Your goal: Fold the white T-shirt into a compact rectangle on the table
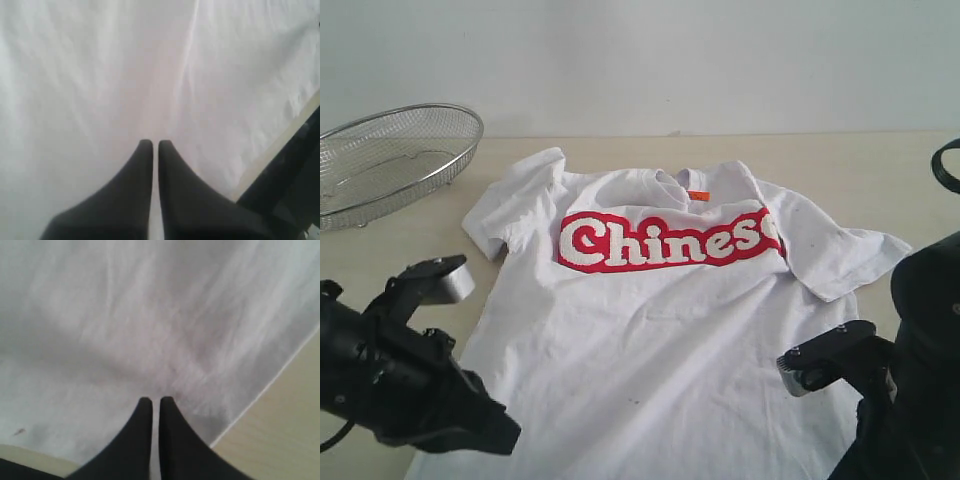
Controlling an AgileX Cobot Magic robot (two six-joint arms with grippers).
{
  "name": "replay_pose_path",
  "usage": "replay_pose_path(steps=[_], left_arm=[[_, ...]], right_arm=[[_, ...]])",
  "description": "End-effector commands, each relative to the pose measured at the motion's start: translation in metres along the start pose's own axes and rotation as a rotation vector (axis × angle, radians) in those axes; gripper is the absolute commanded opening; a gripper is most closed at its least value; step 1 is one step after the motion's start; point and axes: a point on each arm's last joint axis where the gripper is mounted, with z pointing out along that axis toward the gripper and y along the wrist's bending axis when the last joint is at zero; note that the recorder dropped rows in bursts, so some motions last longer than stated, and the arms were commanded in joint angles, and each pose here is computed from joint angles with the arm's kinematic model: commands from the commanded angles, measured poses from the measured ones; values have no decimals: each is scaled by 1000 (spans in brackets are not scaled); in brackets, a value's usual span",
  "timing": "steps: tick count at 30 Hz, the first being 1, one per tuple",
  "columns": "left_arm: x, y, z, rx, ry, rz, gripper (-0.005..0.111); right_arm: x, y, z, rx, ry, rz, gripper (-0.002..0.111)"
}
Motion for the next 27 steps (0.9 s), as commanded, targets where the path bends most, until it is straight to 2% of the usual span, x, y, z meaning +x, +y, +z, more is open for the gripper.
replay_pose_path(steps=[1,7,11,15,22,27], left_arm=[[-23,0,-8,-72,-129,36,5],[-70,4,-31,-240,-400,74,5],[-106,-6,-56,-297,-559,164,5],[-126,-13,-73,-338,-653,218,5],[-131,-5,-60,-349,-612,220,5],[-130,-5,-58,-337,-598,222,5]], right_arm=[[6,-2,4,23,31,18,0],[14,-4,14,25,32,54,0],[21,-6,17,42,67,67,0],[25,-6,18,50,98,84,0],[31,-8,20,68,130,125,0],[26,-7,13,68,103,161,0]])
